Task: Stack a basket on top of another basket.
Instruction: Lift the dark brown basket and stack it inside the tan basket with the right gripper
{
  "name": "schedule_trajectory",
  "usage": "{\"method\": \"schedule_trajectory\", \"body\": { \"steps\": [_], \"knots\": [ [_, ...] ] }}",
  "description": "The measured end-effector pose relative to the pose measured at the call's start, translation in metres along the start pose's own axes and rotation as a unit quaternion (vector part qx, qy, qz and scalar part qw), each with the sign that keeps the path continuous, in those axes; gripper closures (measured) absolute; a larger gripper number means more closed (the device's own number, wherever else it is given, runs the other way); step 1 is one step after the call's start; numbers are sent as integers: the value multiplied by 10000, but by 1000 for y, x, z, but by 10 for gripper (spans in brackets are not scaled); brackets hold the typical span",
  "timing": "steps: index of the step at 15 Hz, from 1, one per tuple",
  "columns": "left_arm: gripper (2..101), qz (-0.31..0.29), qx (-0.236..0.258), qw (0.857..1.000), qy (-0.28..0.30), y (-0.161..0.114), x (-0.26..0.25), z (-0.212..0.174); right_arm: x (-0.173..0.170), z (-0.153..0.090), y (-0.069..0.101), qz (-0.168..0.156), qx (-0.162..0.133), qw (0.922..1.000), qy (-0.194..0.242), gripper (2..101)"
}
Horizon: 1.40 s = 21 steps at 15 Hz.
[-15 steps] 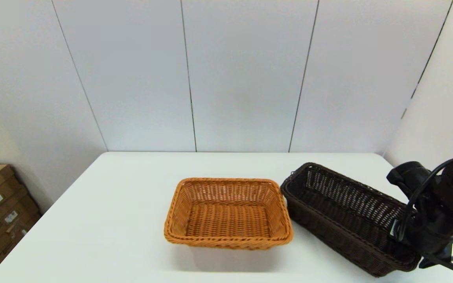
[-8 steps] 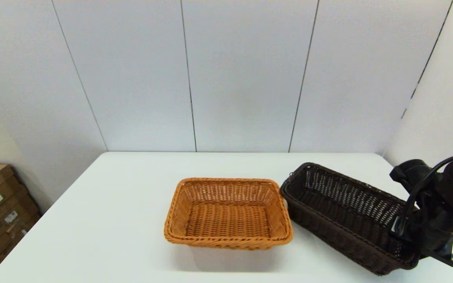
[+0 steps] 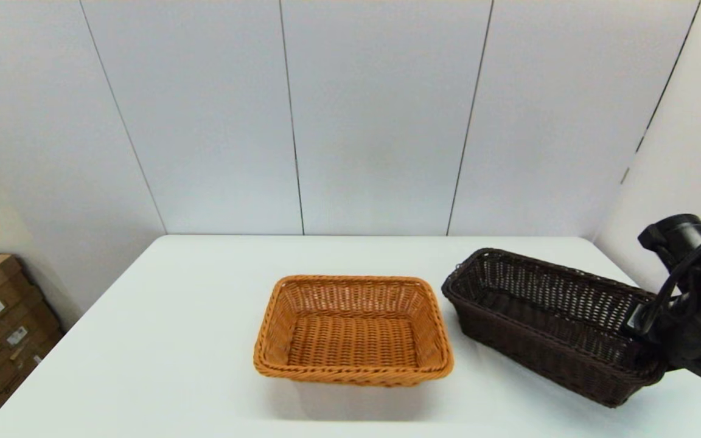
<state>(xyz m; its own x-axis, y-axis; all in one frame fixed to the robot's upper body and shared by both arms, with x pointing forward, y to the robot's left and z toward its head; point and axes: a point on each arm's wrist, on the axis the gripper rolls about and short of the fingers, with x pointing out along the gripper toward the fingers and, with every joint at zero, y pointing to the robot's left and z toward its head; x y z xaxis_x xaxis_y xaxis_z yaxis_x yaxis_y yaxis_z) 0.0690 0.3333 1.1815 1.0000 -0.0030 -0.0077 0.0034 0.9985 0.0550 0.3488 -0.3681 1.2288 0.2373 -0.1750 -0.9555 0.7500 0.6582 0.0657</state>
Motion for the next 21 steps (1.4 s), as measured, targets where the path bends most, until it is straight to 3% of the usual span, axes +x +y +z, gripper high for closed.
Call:
{"method": "schedule_trajectory", "body": {
  "steps": [6, 10, 12, 15, 18, 21],
  "knots": [
    [54, -2, 0, 10000, 1, 0, 0, 0, -41, 17, -11, 701, 490, 9963, -40, 873],
    [54, -2, 0, 10000, 1, 0, 0, 0, -64, 25, -17, 1209, 585, 9909, -33, 873],
    [54, 0, 1, 10000, 1, 0, 0, 0, -76, 25, -18, 1468, 493, 9879, 63, 874],
    [54, -2, -2, 10000, 1, 0, 0, 0, -94, 20, -19, 2170, -38, 9753, 414, 874],
    [54, -2, -2, 10000, 1, 0, 0, 0, -108, 12, -16, 2986, -933, 9479, 607, 874],
    [54, -4, -2, 10000, 1, 0, 0, 0, -115, -5, -5, 3277, -1771, 9247, 781, 874]
  ]
}}
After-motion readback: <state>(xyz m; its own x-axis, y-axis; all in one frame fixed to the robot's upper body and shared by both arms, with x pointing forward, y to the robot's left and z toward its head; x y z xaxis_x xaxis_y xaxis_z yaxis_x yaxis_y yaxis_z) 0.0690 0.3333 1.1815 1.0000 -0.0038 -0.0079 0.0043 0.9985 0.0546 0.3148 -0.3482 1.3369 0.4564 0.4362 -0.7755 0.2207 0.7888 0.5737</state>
